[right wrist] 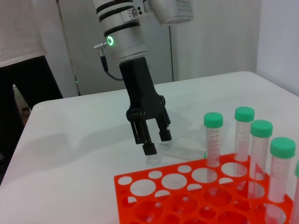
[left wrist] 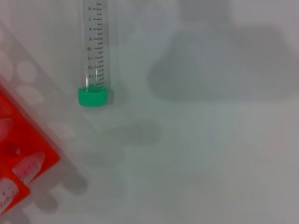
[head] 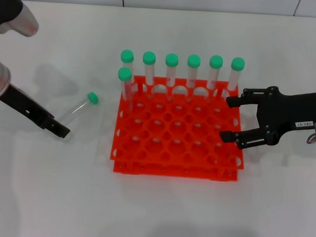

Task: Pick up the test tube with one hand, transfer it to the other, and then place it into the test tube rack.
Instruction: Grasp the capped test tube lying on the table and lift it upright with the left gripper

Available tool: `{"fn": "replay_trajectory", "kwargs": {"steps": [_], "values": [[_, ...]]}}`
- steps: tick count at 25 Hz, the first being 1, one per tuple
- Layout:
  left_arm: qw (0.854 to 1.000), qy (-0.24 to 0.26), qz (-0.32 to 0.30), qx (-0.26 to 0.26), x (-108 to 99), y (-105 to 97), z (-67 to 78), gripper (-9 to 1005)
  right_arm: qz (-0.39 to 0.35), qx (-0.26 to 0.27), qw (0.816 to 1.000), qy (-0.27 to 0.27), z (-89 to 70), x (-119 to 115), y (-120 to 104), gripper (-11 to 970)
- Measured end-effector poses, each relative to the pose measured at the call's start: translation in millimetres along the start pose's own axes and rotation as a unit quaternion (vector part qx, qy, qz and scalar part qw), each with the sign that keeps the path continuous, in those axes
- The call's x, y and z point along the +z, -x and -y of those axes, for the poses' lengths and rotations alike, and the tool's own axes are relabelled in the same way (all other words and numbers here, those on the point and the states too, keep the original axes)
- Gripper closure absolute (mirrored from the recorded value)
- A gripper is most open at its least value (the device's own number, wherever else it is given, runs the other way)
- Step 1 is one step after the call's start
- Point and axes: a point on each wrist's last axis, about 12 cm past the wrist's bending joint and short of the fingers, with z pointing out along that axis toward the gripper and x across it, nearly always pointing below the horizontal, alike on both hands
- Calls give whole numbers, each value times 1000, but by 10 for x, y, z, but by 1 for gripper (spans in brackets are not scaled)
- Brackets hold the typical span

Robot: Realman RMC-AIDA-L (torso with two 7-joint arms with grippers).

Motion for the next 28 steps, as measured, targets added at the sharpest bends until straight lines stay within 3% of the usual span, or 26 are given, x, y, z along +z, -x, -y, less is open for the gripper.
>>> {"fn": "replay_trajectory", "kwargs": {"steps": [5,16,24,28], "values": [[1000,9,-10,0,33,6,16,316,-1,-1,1000,2,-6,2,-2,115],[999,24,-21,7,68,77,59,474,0,-1,1000,2,-10,7,-5,115],[999,23,-21,9,71,103,74,481,0,0,1000,1,-12,10,-9,115],[999,21,-23,10,67,114,81,542,-1,0,1000,1,-12,10,-9,115]]}}
